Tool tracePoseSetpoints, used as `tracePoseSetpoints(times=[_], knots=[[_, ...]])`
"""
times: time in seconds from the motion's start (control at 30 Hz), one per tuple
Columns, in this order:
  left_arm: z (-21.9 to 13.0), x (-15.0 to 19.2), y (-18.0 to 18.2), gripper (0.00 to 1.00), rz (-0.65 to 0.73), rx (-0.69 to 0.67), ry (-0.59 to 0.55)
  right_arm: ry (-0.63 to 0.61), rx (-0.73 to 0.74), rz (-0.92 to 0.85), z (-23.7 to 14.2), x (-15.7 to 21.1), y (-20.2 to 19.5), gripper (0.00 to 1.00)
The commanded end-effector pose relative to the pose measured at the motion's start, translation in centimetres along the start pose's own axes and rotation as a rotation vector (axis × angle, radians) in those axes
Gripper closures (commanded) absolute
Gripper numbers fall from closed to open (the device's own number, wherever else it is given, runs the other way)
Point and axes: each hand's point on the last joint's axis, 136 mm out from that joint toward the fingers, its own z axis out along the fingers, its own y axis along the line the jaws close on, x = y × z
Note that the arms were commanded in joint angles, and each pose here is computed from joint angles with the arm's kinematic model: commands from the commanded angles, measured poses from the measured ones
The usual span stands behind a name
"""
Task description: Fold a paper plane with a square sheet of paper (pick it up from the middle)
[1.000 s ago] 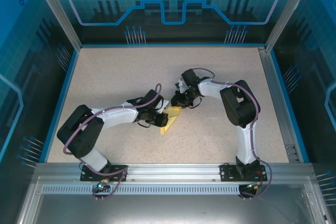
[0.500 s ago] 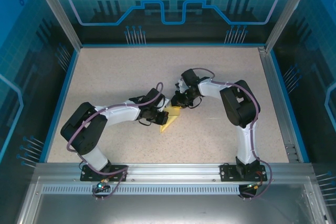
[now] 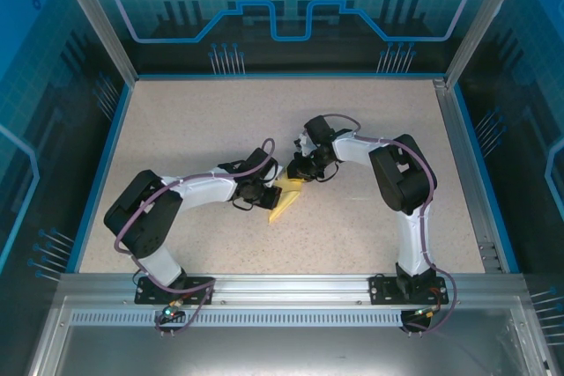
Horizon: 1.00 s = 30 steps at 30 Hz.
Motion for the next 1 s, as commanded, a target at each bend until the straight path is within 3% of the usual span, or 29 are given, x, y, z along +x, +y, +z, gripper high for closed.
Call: tracePoseSetpoints(times=[0.0, 0.97], knots=[[0.15, -0.43, 0.65, 0.99, -0.014, -0.029, 0.004, 0.078, 0.071, 0.031, 1.41, 2.38, -1.79, 0.83], [0.57, -0.04, 1.62, 0.99, -0.048, -0.072, 0.004, 0.08, 0.073, 0.037, 1.47, 2.4, -1.93, 0.83]])
